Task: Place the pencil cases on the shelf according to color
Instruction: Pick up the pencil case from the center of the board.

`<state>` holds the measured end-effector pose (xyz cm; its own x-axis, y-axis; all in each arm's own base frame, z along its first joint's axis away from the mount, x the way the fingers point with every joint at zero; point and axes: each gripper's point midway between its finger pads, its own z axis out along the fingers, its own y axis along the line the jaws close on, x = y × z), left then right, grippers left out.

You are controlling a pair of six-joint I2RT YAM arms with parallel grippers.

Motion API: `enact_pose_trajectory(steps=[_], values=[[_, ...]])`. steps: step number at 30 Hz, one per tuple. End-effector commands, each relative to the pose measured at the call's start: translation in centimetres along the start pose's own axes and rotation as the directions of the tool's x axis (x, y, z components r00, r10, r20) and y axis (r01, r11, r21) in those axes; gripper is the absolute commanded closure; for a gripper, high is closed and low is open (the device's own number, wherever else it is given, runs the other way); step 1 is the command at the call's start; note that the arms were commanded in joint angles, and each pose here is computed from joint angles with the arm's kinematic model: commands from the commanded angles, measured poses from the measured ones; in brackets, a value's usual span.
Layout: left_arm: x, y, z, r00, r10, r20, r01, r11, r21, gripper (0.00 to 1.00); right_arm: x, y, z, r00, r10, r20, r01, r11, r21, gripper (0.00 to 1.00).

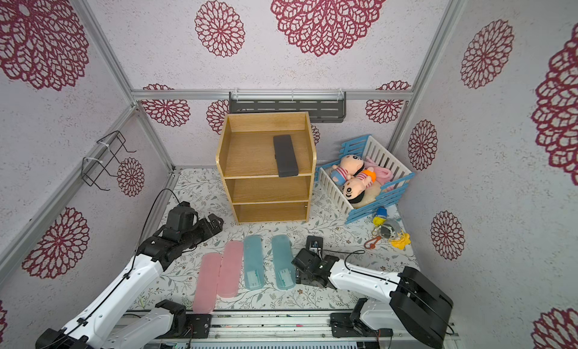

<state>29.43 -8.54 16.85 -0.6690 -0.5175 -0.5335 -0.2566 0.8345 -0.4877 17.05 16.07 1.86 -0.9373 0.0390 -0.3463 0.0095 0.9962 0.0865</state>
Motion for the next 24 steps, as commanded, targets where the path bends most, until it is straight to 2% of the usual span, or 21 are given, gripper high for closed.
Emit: enact_pose_trajectory(steps=[1,5,10,19,24], values=[[-0.9,-0.8,-0.5,0.999,0.012,0.039,-0.012,1.0,0.019,0.03,0.9,0.0,0.4,1.0,0.026,-0.017,-0.026,1.0,-0.011,0.17],[-1.1,-0.9,-0.8,0.999,0.009,0.053,-0.01,1.0,0.024,0.03,0.5,-0.2,-0.3,0.999,0.038,0.01,-0.037,0.999,-0.017,0.25],[-1.4,-0.8,-1.3,0.997,-0.008,0.073,0.006,1.0,0.021,0.03,-0.9,0.5,-2.6,0.995,0.049,0.082,-0.042,0.995,-0.086,0.38],[-2.0,-0.6,-2.0,0.993,-0.035,0.109,0.033,0.999,0.019,0.03,-4.2,4.1,-8.6,0.972,0.032,0.234,0.038,0.957,-0.288,0.41],[-2.7,-1.5,-2.8,0.987,-0.052,0.152,0.04,0.996,0.08,0.03,-4.9,6.1,-10.6,0.957,-0.014,0.29,0.119,0.929,-0.349,0.42]])
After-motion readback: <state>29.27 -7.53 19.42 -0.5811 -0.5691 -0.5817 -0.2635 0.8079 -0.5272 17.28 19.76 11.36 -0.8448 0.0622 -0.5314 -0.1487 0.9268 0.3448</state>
